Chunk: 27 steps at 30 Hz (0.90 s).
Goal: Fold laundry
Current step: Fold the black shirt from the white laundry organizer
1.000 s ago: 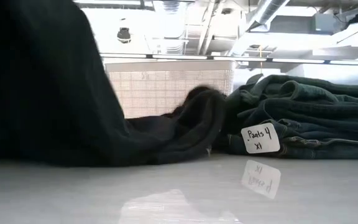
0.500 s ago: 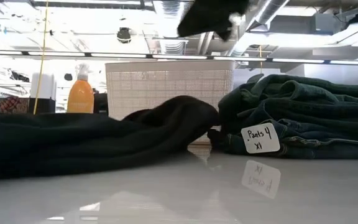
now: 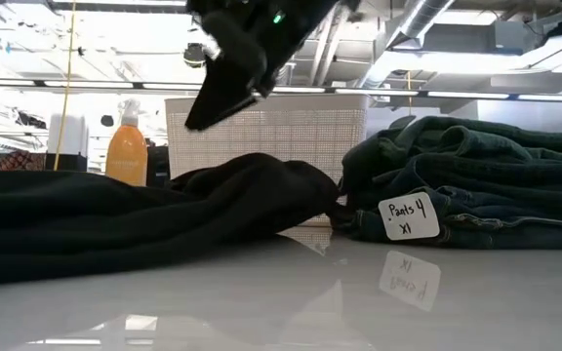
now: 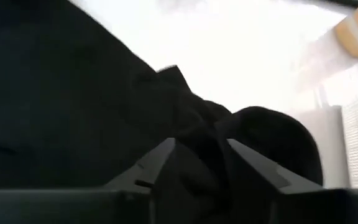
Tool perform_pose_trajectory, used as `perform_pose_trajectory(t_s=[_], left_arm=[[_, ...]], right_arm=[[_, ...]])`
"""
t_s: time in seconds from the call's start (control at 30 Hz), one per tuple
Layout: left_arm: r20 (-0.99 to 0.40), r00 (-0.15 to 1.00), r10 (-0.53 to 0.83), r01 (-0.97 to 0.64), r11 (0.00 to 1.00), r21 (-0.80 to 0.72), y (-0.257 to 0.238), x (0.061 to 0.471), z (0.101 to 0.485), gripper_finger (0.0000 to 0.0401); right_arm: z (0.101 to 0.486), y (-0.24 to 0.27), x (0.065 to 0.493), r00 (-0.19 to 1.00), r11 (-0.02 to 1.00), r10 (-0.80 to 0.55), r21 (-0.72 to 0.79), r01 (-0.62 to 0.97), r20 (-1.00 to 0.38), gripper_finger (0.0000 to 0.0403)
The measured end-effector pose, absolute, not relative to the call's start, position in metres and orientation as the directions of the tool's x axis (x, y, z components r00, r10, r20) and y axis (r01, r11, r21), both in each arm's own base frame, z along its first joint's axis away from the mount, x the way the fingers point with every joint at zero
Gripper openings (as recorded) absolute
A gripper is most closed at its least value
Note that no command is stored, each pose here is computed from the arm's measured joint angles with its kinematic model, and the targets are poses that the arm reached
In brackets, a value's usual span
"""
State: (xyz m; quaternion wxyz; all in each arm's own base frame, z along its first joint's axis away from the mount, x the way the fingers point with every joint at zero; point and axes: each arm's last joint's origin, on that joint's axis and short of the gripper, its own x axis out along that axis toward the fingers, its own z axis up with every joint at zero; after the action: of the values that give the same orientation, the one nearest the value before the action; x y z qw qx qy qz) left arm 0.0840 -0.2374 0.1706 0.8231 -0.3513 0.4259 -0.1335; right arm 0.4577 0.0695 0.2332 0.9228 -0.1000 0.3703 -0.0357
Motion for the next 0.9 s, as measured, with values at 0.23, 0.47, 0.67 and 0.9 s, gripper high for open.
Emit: perform_pose_trajectory(t_s=[0.23,0.47,0.67,0.9], left_arm=[[-0.61,0.629,-0.481,-0.047,0.761,-0.647,-0.236,0.083,0.169,0.0044],[-0.659,0.62,-0.426,-0.045,0.819,-0.572,-0.23,0.082,0.164,0.0088],[-0.669,0.616,-0.415,-0.048,0.829,-0.558,-0.229,0.082,0.163,0.0123],[-0.692,0.526,-0.495,-0.09,0.777,-0.624,-0.23,0.08,0.175,0.0133]], right_arm=[[0.208,0.045,0.484,0.598,0.971,-0.195,-0.24,0.005,-0.777,0.0237],[0.182,0.027,0.486,0.443,0.963,-0.269,-0.247,0.107,-0.855,0.0208],[0.181,0.038,0.482,0.42,0.961,-0.273,-0.267,0.073,-0.866,0.0054],[0.217,0.094,0.464,0.494,0.969,-0.196,-0.246,-0.037,-0.847,0.0028]])
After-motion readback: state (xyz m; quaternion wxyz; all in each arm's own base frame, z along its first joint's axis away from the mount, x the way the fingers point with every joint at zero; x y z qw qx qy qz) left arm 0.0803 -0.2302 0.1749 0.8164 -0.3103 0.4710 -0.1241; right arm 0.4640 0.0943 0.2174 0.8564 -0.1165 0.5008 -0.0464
